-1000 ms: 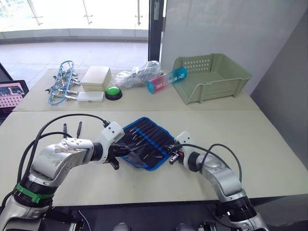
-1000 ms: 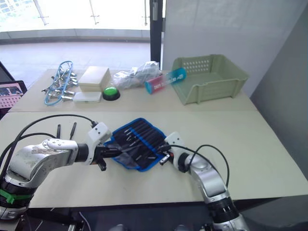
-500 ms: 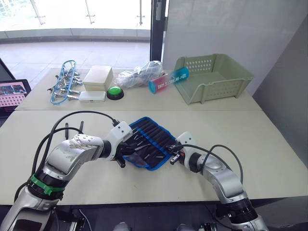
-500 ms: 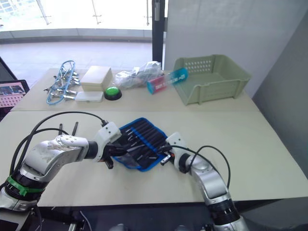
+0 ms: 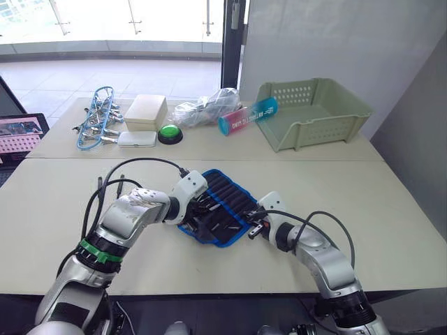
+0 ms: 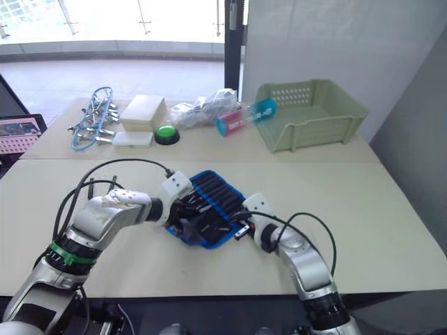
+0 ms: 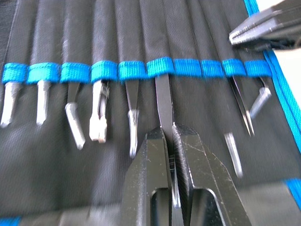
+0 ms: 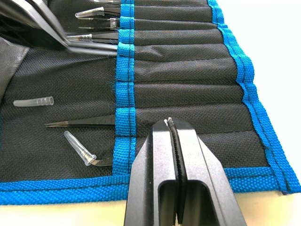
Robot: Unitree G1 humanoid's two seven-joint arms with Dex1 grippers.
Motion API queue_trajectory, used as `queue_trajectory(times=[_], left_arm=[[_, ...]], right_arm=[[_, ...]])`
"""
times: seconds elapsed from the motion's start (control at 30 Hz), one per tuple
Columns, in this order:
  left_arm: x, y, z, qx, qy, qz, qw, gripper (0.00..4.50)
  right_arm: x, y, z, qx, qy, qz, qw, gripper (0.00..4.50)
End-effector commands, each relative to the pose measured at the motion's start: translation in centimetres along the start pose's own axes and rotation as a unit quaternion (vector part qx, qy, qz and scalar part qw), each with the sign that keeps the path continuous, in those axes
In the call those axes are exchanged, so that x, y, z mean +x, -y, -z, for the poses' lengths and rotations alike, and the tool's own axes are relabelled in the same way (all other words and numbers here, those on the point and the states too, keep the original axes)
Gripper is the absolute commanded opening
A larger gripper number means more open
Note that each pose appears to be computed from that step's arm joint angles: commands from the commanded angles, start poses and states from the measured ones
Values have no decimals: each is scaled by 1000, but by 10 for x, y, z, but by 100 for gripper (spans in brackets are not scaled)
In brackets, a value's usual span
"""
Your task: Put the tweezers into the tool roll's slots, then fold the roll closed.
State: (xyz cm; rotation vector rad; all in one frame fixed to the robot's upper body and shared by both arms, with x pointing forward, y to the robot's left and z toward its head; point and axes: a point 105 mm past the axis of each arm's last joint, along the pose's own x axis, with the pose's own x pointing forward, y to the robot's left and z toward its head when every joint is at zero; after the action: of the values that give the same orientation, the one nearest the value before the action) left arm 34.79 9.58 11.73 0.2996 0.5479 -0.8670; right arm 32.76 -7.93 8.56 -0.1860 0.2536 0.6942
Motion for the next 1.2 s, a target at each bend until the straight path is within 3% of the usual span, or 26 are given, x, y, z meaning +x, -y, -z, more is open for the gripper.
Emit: queue_trajectory(times=[0.03, 0.23, 0.47, 0.67, 0.9, 1.03, 1.1, 1.2], left_arm=[[10, -2, -20, 28, 36, -3, 999, 1], [30, -12, -27, 50, 59, -25, 997, 1], [20, -14, -28, 49, 67, -25, 996, 1], [-10, -19, -38, 46, 94, -34, 994, 201], [-93, -45, -34, 4, 181, -105, 978, 436], [-142, -66, 7, -6, 192, -211, 958, 448], [-160, -67, 25, -16, 193, -250, 949, 448], [-190, -62, 74, -33, 165, -327, 930, 448]], right_arm=[[0, -5, 25, 22, -49, -4, 999, 0], [0, -8, 25, 22, -50, -9, 998, 0], [-2, -8, 26, 23, -52, -7, 998, 0], [-2, -6, 26, 23, -53, -4, 998, 0], [0, -3, 28, 21, -53, 0, 998, 0], [-1, -2, 32, 20, -55, 1, 998, 0], [-1, -1, 35, 22, -56, 1, 998, 0], [-3, -1, 39, 24, -61, 1, 998, 0]])
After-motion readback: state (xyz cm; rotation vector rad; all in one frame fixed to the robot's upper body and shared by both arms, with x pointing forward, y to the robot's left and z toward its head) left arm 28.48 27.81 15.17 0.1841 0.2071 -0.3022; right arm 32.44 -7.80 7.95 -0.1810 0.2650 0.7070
